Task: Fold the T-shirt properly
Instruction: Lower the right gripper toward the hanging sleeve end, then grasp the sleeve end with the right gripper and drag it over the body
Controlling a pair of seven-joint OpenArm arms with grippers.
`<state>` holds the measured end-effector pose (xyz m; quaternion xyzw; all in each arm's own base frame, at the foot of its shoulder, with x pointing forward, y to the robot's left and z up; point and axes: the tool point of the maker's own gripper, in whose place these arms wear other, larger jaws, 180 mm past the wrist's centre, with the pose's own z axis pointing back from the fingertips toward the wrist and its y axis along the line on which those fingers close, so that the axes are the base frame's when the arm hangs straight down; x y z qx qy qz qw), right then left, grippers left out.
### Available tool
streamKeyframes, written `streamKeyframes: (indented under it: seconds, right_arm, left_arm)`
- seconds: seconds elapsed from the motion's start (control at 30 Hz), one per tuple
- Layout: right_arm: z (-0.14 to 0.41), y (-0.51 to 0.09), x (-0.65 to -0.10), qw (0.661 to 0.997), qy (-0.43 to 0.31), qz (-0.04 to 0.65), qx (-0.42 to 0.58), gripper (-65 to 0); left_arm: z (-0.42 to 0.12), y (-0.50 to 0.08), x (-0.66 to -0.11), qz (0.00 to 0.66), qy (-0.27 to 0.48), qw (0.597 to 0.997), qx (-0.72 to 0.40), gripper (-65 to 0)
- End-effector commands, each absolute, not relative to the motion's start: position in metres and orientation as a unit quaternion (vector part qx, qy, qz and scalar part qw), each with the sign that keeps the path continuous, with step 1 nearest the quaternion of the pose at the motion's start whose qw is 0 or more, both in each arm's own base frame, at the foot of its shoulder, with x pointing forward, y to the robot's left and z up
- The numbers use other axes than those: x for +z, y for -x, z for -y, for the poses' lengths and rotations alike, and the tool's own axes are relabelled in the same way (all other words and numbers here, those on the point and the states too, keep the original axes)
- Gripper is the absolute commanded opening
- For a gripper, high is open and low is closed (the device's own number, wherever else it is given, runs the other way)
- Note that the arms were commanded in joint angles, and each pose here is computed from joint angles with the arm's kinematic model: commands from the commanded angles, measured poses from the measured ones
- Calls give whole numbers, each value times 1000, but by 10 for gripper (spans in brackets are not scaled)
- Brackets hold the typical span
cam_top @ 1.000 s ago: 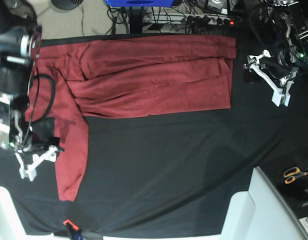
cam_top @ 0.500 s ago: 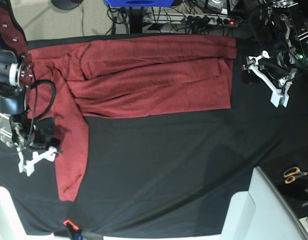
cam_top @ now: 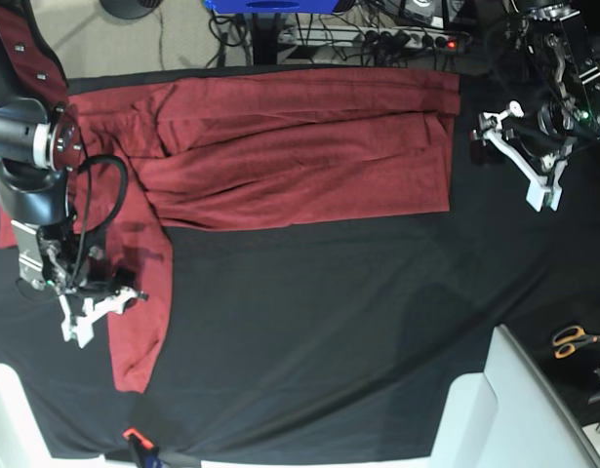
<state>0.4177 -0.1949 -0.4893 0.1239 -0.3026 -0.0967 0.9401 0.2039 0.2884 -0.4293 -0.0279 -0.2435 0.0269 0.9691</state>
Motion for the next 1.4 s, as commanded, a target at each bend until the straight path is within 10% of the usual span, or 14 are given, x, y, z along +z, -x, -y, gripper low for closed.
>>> streamKeyframes:
  seconds: [0.0, 0.33, 1.37]
  right_arm:
    - [198, -428, -478, 938, -125, 309, -91, -449]
    - [202, -429, -476, 939, -122, 310, -90, -650]
    - [96, -290, -409, 935, -115, 328, 67, -650]
  left_arm:
    - [-294, -210, -420, 259, 22, 965, 23, -207]
    - [-293, -212, -420, 260, 22, 965, 22, -207]
    - [-302, -222, -414, 268, 15, 963, 21, -207]
